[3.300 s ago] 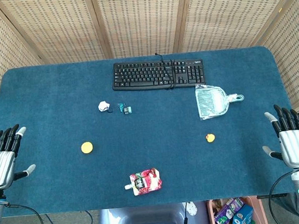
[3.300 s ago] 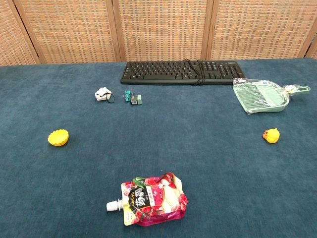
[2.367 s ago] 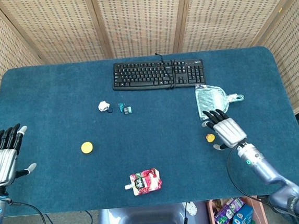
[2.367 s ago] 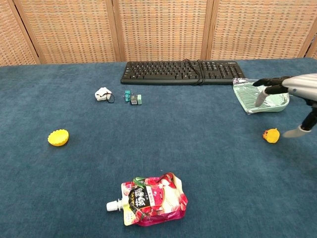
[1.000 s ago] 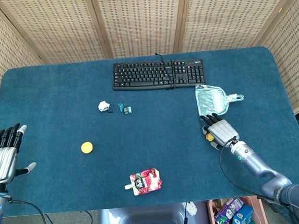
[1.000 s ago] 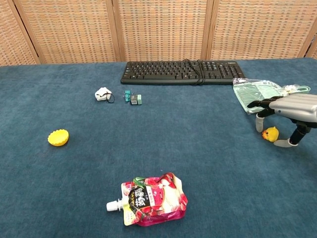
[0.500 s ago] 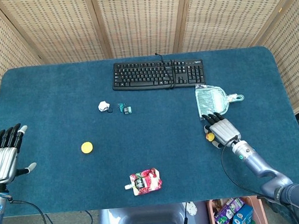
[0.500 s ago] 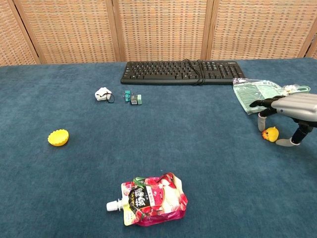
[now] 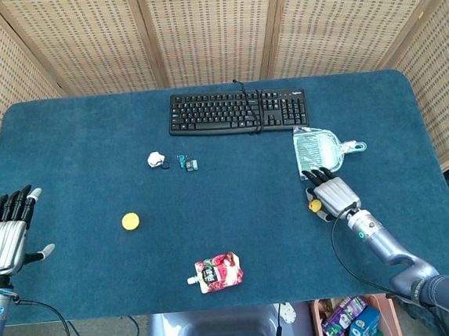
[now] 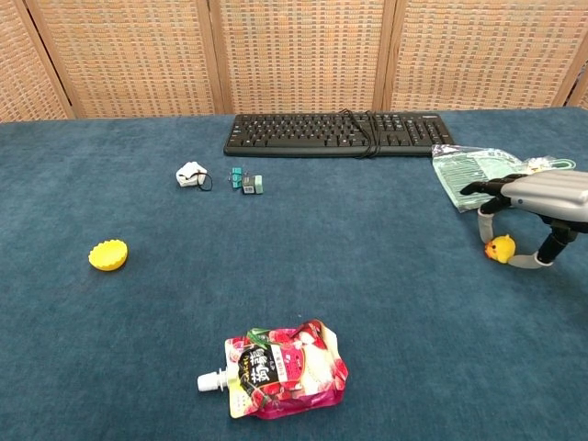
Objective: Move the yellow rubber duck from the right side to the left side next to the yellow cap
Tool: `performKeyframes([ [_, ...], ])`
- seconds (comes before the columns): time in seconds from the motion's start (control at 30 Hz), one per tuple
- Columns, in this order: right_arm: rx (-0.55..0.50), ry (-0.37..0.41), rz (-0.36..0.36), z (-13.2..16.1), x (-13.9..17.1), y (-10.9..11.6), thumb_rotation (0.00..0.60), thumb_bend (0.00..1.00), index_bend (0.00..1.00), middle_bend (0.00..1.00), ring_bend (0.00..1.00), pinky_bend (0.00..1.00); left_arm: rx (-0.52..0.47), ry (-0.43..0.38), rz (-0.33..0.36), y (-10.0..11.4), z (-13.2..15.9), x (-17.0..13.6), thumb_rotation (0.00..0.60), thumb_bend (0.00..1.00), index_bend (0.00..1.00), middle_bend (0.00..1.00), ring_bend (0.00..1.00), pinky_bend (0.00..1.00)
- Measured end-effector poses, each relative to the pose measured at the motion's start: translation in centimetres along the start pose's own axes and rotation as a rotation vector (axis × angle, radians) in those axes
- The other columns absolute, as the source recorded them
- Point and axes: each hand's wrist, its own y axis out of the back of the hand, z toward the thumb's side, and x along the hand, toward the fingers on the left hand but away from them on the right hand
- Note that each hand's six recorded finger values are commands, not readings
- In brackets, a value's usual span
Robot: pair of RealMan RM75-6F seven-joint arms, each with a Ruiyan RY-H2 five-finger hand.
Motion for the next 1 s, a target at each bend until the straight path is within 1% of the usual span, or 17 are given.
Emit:
performKeyframes([
  [0.2,-0.02,0.01,-0.014,0.5,-0.1,0.7,0.6,0.35,0.55,0.0,0.0,0.0,-0.002,-0.001,-0.005,-0.1,0.0,0.0,0.6,0.0,0.0,0.0,0.0,0.0],
  [0.3,-0.041,0.038,-0.029,1.5,-0.5,1.8,0.6,0.35,0.55,0.0,0.0,0.0,-0.01,-0.002,-0.005,0.1,0.0,0.0,0.6,0.0,0.0,0.0,0.0,0.0],
  [0.37,-0.051,0.069,-0.041,2.8,-0.9,3.0,0.6,0.35,0.55,0.0,0.0,0.0,-0.014,-0.004,-0.003,0.2,0.0,-0.1,0.6,0.0,0.0,0.0,0.0,0.0],
  [0.5,-0.027,0.137,-0.072,5.8,-2.1,5.7,0.6,0.35,0.55,0.0,0.0,0.0,-0.026,-0.007,-0.004,0.3,0.0,-0.1,0.6,0.0,0.0,0.0,0.0,0.0],
  [0.6,0.016,0.182,-0.091,8.1,-3.2,7.7,0.6,0.35,0.55,0.0,0.0,0.0,-0.034,-0.011,-0.008,0.4,-0.1,-0.1,0.6,0.0,0.0,0.0,0.0,0.0],
  [0.73,0.091,0.257,-0.12,12.1,-4.9,10.6,0.6,0.35,0.55,0.0,0.0,0.0,-0.044,-0.016,-0.018,0.4,-0.1,-0.1,0.6,0.0,0.0,0.0,0.0,0.0],
  [0.83,0.148,0.315,-0.116,15.3,-6.0,11.6,0.6,0.35,0.55,0.0,0.0,0.0,-0.047,-0.02,-0.032,0.2,-0.1,0.0,0.6,0.0,0.0,0.0,0.0,0.0],
  [0.93,0.189,0.368,-0.104,18.5,-6.9,11.9,0.6,0.35,0.55,0.0,0.0,0.0,-0.048,-0.024,-0.047,0.0,-0.1,0.1,0.6,0.0,0.0,0.0,0.0,0.0],
  [1.0,0.192,0.39,-0.1,20.2,-7.3,11.8,0.6,0.36,0.55,0.0,0.0,0.0,-0.051,-0.021,-0.049,0.0,-0.1,0.2,0.6,0.0,0.0,0.0,0.0,0.0],
])
